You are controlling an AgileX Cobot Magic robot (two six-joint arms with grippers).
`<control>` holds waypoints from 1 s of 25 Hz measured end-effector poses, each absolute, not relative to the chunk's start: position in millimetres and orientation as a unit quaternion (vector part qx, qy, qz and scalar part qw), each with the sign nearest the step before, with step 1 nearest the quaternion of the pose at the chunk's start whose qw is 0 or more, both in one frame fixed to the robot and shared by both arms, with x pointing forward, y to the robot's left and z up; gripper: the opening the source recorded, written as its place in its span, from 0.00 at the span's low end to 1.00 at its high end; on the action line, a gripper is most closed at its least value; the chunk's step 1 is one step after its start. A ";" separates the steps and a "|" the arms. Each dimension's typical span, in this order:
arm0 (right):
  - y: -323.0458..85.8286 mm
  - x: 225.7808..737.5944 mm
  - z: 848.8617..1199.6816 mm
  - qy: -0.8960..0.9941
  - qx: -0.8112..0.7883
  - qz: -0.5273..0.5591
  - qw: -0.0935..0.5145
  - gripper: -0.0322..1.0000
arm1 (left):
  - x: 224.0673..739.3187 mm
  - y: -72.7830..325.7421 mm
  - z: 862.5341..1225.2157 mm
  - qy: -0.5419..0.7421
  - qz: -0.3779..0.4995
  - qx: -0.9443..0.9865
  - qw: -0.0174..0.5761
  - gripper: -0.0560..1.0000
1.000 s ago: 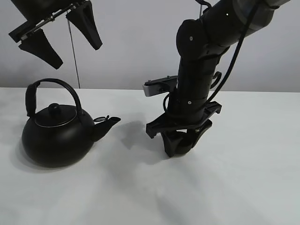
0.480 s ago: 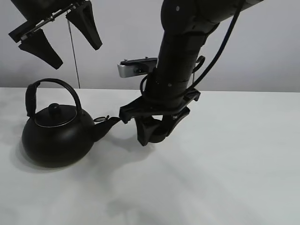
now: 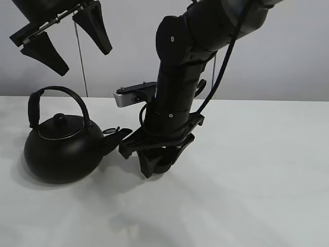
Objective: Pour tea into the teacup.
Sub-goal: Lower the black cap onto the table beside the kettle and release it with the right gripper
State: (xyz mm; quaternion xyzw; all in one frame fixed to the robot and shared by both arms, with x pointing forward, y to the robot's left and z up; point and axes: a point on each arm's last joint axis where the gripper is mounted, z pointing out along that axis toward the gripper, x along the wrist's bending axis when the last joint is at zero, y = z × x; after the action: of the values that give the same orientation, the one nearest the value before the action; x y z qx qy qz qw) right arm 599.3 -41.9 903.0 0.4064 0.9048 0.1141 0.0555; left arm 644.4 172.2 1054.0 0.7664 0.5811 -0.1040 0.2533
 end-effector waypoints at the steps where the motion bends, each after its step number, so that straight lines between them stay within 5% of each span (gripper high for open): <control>1: -41.8 599.8 901.2 0.905 0.406 0.112 0.056 0.41 | 644.4 172.2 1054.0 0.581 -0.104 0.766 0.253 0.71; 25: -43.2 600.6 896.2 0.908 0.402 0.100 0.060 0.41 | 644.4 172.2 1054.0 0.581 -0.104 0.766 0.253 0.71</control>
State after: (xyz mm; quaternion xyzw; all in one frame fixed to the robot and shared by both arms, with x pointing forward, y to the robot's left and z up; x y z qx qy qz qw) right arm 600.6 -43.2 896.2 0.4019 0.9083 0.0998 0.0598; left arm 644.4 172.2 1054.0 0.7664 0.5811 -0.1040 0.2533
